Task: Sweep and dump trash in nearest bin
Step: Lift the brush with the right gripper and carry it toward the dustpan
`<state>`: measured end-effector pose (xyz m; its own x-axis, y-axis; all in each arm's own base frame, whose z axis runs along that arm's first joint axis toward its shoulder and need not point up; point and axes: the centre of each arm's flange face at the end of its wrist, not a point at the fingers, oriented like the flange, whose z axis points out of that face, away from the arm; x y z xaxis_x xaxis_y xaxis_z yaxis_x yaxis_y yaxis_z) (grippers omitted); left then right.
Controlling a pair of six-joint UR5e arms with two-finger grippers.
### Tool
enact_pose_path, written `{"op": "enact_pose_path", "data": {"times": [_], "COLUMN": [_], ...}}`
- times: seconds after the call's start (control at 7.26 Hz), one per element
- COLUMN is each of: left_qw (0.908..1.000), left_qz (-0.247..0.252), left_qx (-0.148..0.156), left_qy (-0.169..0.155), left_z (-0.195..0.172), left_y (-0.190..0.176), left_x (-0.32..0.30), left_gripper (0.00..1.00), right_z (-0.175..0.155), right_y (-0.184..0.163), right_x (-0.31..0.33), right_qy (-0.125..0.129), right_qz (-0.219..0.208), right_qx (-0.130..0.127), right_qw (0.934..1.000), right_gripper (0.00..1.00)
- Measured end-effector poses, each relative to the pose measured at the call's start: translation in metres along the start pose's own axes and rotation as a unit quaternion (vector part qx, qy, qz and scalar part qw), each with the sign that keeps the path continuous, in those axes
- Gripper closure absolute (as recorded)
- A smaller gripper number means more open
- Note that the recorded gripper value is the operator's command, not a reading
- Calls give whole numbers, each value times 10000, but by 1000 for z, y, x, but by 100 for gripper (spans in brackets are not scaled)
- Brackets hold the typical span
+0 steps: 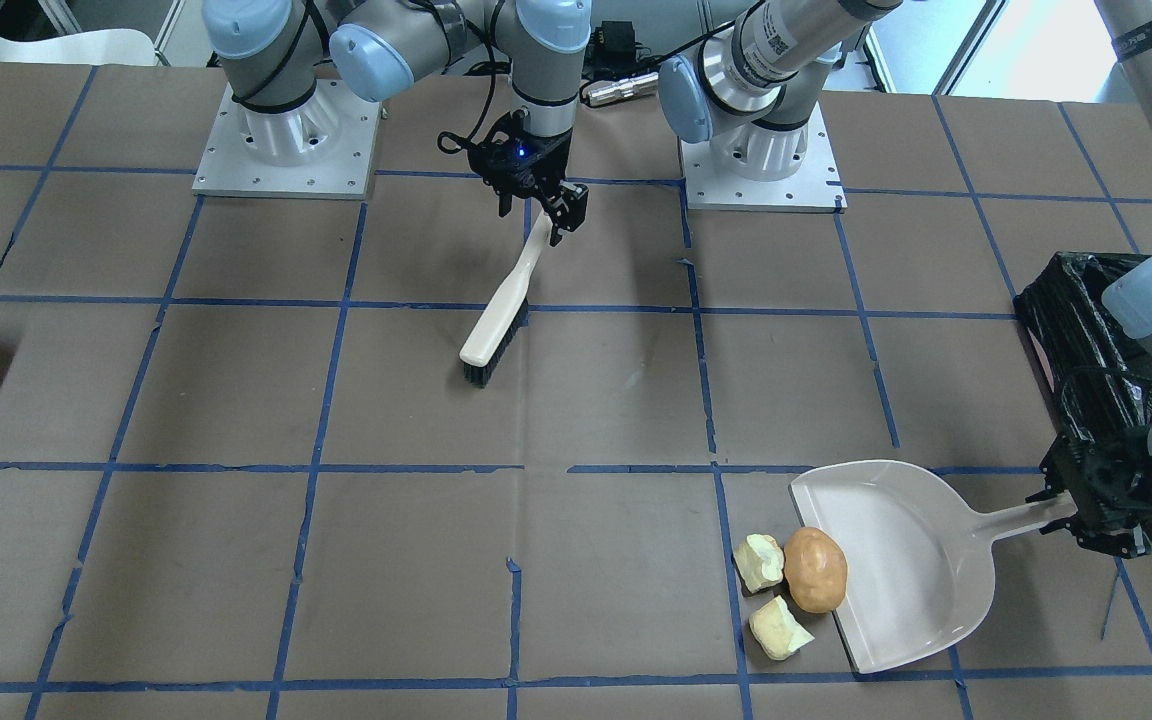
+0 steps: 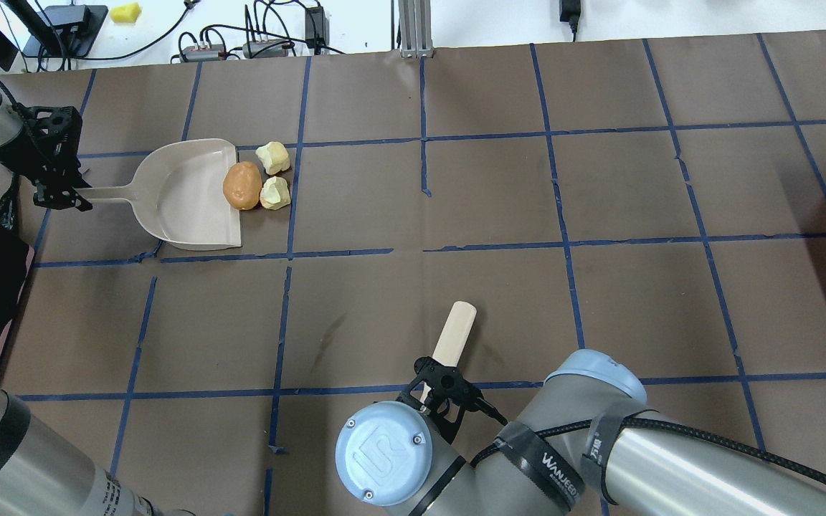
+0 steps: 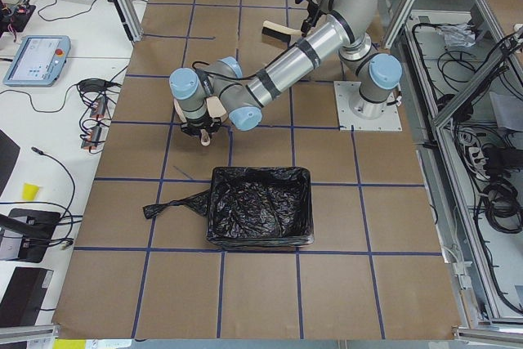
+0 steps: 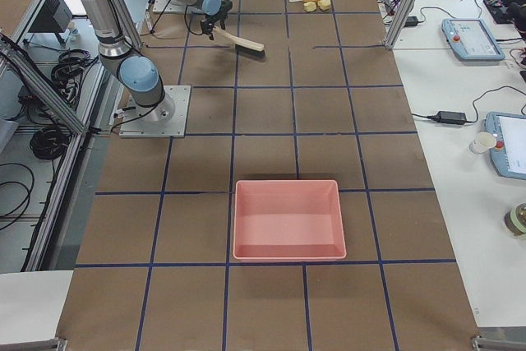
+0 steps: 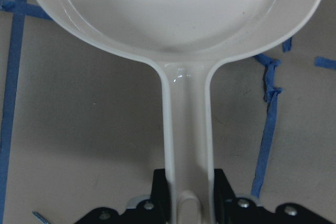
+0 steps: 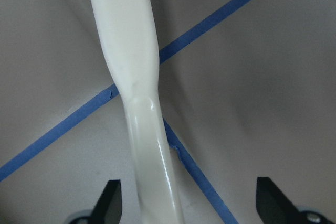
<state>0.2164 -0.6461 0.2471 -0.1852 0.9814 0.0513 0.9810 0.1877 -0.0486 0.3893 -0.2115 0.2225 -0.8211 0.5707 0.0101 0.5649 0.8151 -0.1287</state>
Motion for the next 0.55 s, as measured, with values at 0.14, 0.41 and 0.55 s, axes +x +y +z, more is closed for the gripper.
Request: {"op": "enact_pose_path", "data": {"times": [0.14,0.41,0.55], "left_qw": [10000,10000,10000], "left_qz": [-12,-29,-50], "left_qx": [0,-2,-2], "left_qy": [-4,-9,-11], "left_z": [0,-1,-1], "left_y": [0,-1,-1], "left_x": [0,0,0], "left_gripper": [93,93,93], "right_z": [3,6,5], "right_y": [1,5,5], "right_x": [-1,-2,-3], "right_qy": [6,4,-11], "right_qz": [-14,-96,-129], "right_qx": [-3,27,35], "right_qw": [10000,10000,9999], "right_gripper": [14,21,24]}}
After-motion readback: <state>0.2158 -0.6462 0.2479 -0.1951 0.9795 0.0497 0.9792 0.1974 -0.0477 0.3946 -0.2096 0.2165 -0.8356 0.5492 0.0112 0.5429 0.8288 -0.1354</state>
